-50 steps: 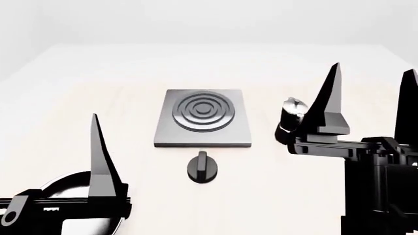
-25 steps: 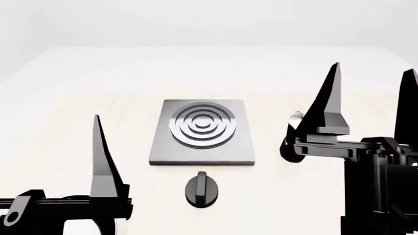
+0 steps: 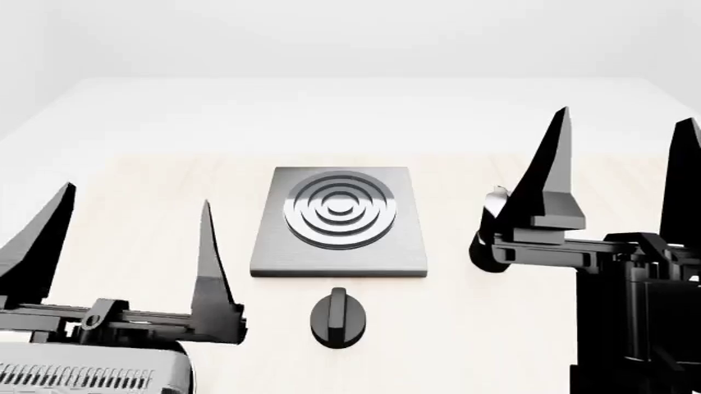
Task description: Turn on the stove and put the moka pot on it.
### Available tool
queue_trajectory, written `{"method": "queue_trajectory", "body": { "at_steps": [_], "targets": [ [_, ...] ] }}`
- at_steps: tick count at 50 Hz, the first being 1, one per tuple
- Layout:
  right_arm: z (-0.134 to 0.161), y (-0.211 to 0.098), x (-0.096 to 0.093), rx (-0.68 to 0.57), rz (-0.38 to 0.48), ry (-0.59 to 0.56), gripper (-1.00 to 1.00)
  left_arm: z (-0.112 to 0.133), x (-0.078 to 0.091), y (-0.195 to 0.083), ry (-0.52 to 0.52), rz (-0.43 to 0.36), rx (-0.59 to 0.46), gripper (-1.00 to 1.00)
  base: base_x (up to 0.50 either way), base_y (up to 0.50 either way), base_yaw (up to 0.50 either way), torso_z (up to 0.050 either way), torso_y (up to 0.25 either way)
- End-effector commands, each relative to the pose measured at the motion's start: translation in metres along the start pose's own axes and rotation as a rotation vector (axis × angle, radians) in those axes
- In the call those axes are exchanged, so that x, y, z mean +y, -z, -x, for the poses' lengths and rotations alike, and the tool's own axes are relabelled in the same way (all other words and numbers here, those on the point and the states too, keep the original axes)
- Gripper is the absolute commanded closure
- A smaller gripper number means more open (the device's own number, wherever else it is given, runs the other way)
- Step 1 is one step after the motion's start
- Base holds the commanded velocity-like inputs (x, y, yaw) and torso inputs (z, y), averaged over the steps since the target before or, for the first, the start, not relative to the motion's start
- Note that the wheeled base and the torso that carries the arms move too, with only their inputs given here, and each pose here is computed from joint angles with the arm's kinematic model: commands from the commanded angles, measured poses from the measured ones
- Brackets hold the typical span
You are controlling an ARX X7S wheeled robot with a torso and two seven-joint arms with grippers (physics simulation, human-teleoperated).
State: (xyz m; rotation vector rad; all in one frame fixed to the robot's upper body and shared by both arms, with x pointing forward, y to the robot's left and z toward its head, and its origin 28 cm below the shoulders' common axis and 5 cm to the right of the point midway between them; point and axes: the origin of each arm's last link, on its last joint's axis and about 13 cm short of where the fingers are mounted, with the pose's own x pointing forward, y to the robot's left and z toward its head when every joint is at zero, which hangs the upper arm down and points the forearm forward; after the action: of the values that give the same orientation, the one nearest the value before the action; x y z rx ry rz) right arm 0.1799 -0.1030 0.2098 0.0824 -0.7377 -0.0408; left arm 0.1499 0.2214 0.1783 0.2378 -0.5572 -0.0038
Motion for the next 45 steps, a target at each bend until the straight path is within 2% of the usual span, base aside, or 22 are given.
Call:
{"method": "queue_trajectory", "body": {
  "at_steps": [1, 9, 18, 34, 45],
  "targets": [
    [0.000, -0.001, 0.000, -0.003, -0.002, -0.002, -1.00, -0.002, -0.008, 0.028, 0.049, 0.095, 0.240, -1.00, 0.00, 0.00, 0.00, 0.000, 0.000],
    [0.000, -0.003, 0.000, -0.007, -0.004, -0.002, -1.00, 0.001, -0.012, 0.049, 0.072, 0.137, 0.339, -1.00, 0.00, 0.00, 0.00, 0.000, 0.000],
    [-0.001, -0.004, 0.000, -0.009, -0.004, -0.001, -1.00, 0.005, -0.014, 0.061, 0.083, 0.158, 0.410, -1.00, 0.00, 0.00, 0.00, 0.000, 0.000],
    [-0.001, -0.003, 0.001, -0.007, -0.005, -0.002, -1.00, 0.020, -0.022, 0.087, 0.104, 0.244, 0.561, -1.00, 0.00, 0.00, 0.00, 0.000, 0.000],
    [-0.001, -0.003, 0.002, -0.004, -0.006, -0.004, -1.00, 0.033, -0.030, 0.102, 0.124, 0.249, 0.636, -1.00, 0.00, 0.00, 0.00, 0.000, 0.000]
  ]
}}
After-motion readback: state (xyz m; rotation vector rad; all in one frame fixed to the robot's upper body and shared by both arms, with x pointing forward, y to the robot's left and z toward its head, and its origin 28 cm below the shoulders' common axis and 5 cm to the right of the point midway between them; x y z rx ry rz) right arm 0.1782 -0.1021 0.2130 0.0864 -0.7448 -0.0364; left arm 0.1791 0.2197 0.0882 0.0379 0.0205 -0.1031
